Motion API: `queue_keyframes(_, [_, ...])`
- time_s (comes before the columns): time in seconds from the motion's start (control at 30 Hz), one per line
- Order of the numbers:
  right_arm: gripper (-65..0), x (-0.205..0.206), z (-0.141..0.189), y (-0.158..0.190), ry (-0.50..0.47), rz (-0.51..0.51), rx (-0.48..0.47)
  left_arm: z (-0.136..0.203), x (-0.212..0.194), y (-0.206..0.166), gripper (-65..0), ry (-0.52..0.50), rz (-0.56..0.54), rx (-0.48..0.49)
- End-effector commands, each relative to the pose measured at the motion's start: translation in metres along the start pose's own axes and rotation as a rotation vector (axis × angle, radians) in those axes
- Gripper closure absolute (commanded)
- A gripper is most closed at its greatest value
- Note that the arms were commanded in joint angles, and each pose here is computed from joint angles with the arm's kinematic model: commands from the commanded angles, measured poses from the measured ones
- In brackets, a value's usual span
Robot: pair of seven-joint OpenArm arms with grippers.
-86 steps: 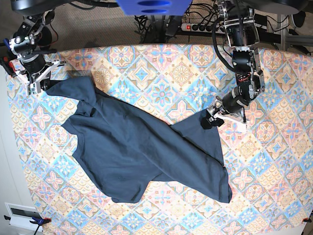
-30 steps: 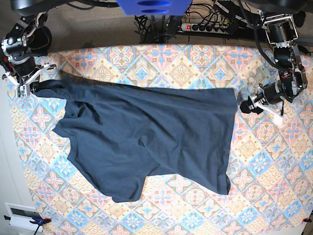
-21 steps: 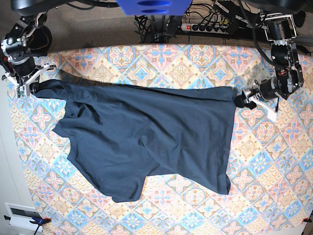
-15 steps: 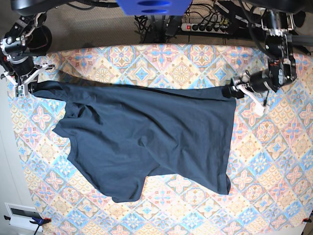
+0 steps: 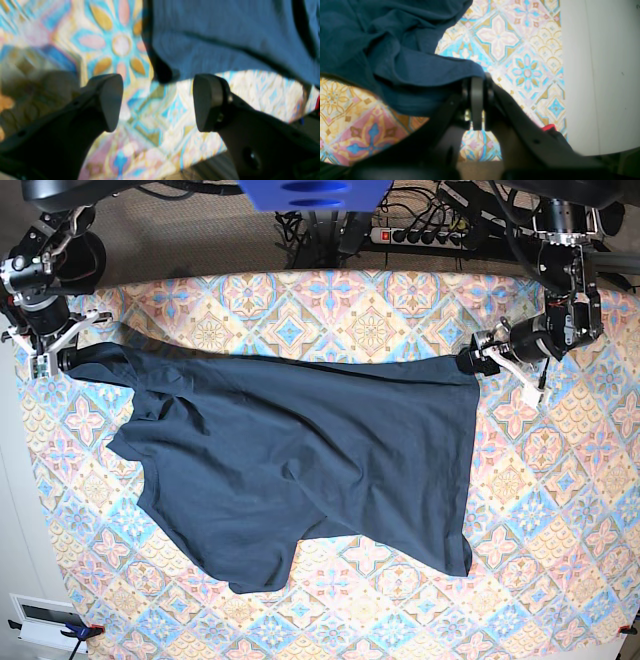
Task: Layout the t-shirt on the table in an organized manner, then fold the t-shirt properly
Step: 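Hold the shirt taut between both grippers and lower it flat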
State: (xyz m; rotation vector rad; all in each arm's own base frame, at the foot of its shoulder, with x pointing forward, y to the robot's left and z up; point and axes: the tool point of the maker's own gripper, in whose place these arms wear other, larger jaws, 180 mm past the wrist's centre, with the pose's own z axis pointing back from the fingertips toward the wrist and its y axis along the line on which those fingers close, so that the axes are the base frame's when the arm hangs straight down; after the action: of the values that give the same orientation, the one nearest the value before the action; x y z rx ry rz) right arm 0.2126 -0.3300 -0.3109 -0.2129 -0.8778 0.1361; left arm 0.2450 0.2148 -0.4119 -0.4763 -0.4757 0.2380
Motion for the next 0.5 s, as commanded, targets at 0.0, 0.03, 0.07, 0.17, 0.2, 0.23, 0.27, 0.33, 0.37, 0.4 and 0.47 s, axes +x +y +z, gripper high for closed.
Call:
queue_keyframes(0.0, [-0.6,0.015,0.004,-0.007,-0.049,0.017,-0.017,-0.003,-0.001,0.001,-41.4,0.009,0.003,0.001])
queue_keyframes(0.03, [-0.6,0.015,0.004,-0.007,-0.049,0.017,-0.017,-0.007,-0.005,0.003,-41.4,0.023,0.003,0.010])
queue_keyframes(0.07, [-0.6,0.015,0.004,-0.007,-0.049,0.017,-0.017,-0.013,-0.006,0.002,-41.4,0.034,-0.001,0.013])
queue_keyframes(0.17, [-0.6,0.015,0.004,-0.007,-0.049,0.017,-0.018,-0.033,-0.017,-0.013,-41.4,0.073,0.003,-0.011])
queue_keyframes(0.2, [-0.6,0.015,0.004,-0.007,-0.049,0.017,-0.018,-0.035,-0.019,-0.015,-41.4,0.077,0.004,-0.014])
queue_keyframes(0.23, [-0.6,0.015,0.004,-0.007,-0.049,0.017,-0.018,-0.038,-0.022,-0.021,-41.2,0.082,0.004,-0.032])
queue_keyframes(0.27, [-0.6,0.015,0.004,-0.007,-0.049,0.017,-0.018,-0.040,-0.024,-0.025,-40.0,0.088,0.000,-0.042])
queue_keyframes(0.33, [-0.6,0.015,0.004,-0.007,-0.050,0.018,-0.019,-0.043,-0.027,-0.034,-31.3,0.101,-0.008,-0.065])
queue_keyframes(0.37, [-0.6,0.015,0.004,-0.007,-0.050,0.018,-0.019,-0.043,-0.028,-0.037,-24.9,0.104,-0.003,-0.079])
queue_keyframes(0.4, [-0.6,0.016,0.004,-0.008,-0.052,0.017,-0.019,-0.043,-0.027,-0.041,-16.7,0.101,0.009,-0.100])
queue_keyframes(0.47, [-0.6,0.015,0.004,-0.008,-0.052,0.017,-0.020,-0.042,-0.025,-0.045,-1.9,0.093,0.035,-0.130])
